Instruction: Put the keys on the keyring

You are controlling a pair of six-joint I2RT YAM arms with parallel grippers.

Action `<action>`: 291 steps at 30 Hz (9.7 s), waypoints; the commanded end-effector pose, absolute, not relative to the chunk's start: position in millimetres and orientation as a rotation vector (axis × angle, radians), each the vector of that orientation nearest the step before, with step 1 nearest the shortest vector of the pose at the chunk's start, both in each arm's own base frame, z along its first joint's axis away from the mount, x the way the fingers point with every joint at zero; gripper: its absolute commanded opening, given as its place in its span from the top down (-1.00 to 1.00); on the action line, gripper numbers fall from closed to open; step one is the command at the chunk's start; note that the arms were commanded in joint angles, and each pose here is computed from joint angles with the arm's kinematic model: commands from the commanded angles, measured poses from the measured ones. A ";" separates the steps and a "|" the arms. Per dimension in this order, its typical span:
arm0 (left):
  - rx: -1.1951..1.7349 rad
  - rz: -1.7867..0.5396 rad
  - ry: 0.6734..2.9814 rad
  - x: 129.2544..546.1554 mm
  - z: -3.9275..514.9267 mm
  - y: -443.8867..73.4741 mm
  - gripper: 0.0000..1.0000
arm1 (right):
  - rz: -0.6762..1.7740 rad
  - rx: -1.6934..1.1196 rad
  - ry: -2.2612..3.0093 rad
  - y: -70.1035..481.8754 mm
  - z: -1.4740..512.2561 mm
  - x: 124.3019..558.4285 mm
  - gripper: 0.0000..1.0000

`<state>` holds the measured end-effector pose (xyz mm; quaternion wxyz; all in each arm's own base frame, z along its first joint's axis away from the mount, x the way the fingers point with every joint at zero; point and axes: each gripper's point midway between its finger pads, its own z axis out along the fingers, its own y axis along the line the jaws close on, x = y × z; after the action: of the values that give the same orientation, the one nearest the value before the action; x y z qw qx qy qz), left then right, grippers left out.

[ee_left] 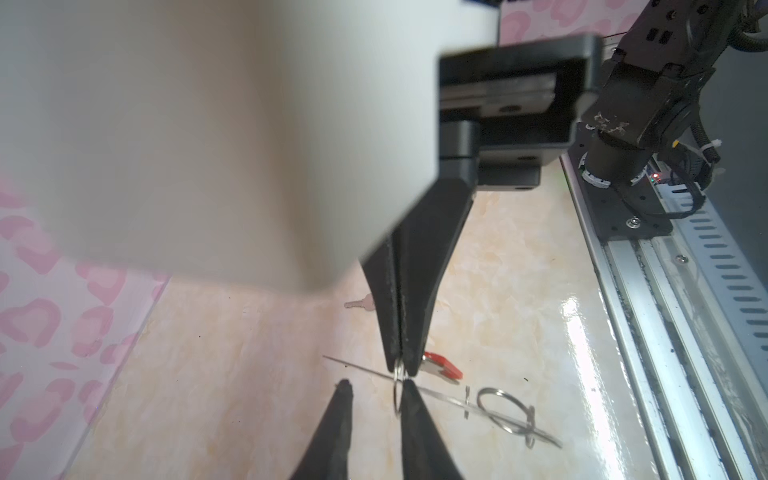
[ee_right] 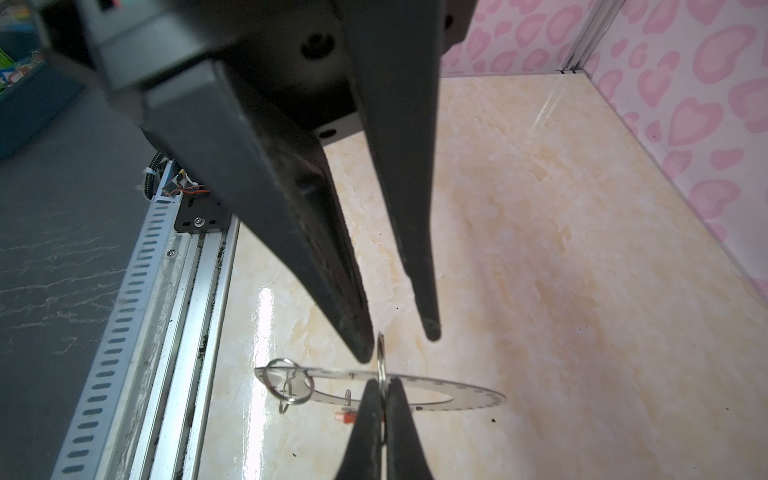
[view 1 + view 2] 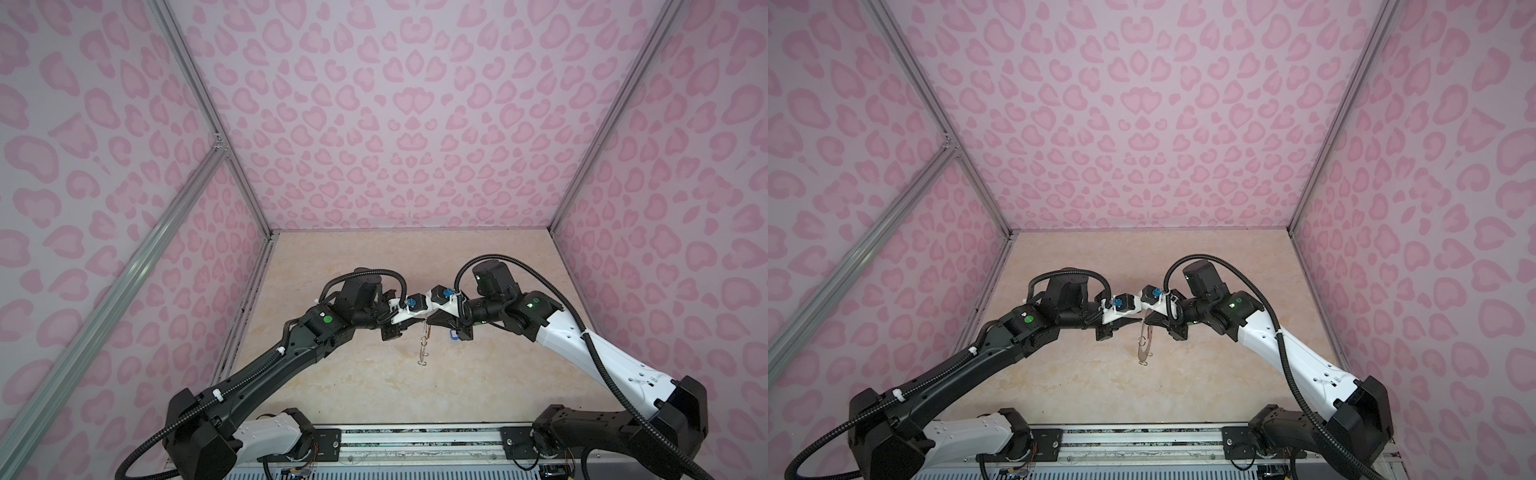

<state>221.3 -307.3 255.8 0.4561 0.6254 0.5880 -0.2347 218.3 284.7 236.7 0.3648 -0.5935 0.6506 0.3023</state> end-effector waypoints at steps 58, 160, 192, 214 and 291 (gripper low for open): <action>1.625 -0.353 1.361 217.1 250.7 -314.6 0.93 | 0.747 -1.535 1.607 285.3 251.5 213.8 0.97; 1.070 -0.691 1.167 247.7 342.8 -310.5 0.93 | 1.074 -0.846 1.934 267.8 276.8 249.1 0.62; 1.198 -0.850 1.159 224.6 336.7 -318.6 0.94 | 0.746 -1.285 1.488 275.9 318.2 229.2 0.58; 1.282 -0.738 1.223 230.4 326.5 -314.4 0.60 | 0.759 -1.318 1.539 274.9 306.7 224.5 1.00; 1.010 -0.632 1.273 242.3 356.1 -302.9 0.93 | 0.495 -0.806 1.653 265.7 303.9 243.0 0.41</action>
<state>244.2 -303.6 338.9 0.6213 0.4568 0.5787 -0.2652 229.8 271.8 292.8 0.5459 -0.3747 0.7114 0.2358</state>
